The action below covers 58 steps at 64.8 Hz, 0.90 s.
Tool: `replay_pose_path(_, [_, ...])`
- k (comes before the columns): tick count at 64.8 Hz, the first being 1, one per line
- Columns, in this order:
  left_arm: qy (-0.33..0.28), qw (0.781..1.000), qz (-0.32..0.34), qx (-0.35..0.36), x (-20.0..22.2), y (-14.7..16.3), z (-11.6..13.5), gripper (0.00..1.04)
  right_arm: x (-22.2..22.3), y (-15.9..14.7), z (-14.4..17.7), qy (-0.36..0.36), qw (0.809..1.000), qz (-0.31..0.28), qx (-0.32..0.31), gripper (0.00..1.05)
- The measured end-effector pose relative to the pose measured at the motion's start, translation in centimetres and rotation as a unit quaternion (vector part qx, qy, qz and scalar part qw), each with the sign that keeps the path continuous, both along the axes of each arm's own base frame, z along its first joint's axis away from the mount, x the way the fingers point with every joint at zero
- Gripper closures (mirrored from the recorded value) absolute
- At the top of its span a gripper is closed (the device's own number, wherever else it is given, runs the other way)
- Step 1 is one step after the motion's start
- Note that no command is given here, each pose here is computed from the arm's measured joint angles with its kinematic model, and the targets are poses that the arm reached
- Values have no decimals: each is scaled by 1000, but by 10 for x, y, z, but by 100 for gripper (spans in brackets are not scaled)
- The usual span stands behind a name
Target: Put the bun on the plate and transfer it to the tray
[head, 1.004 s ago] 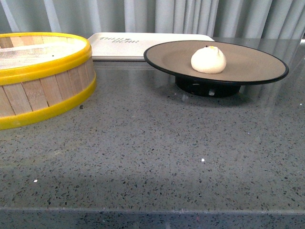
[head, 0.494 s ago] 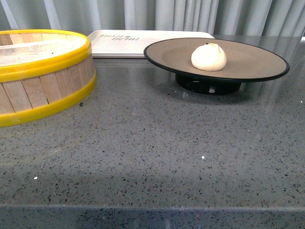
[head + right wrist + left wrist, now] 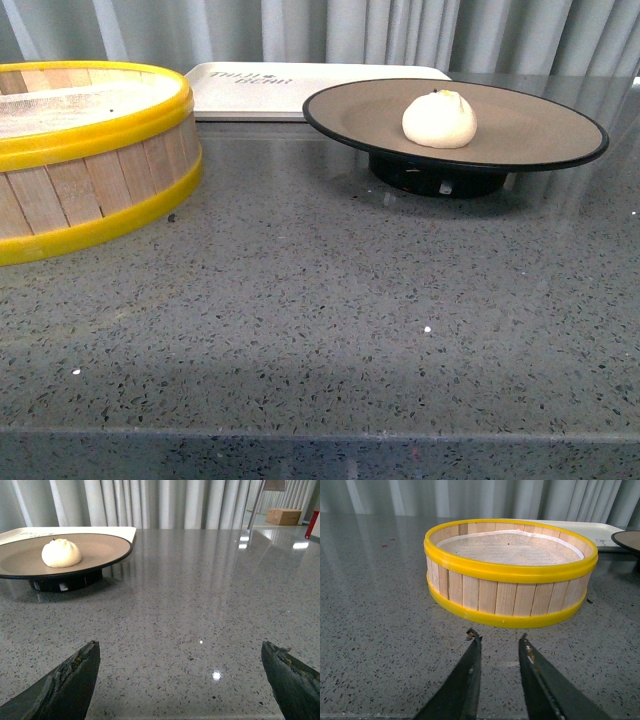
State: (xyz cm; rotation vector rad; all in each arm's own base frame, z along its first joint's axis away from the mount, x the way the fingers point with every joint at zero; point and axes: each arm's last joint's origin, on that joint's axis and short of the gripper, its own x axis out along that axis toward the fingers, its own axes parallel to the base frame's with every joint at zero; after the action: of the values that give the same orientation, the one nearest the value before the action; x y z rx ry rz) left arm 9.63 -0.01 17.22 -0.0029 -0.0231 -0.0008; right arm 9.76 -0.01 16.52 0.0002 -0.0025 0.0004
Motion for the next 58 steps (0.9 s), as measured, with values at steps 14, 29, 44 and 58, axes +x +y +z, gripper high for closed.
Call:
replay_pose_path(14, [0,1000,0,0,0,0,0,42,0,0,0,0,1000,0,0,8])
replay_pose_path(29, [0,1000,-1,0,0,0,0,5,19,-12,26,23,989,-139,-41,8])
replay_pose_path(44, [0,1000,0,0,0,0,0,7,99,-63,86,-13,989,-101,107,8])
replay_pose_path(58, [0,1000,0,0,0,0,0,7,163,-86,88,55,942,-34,328,8])
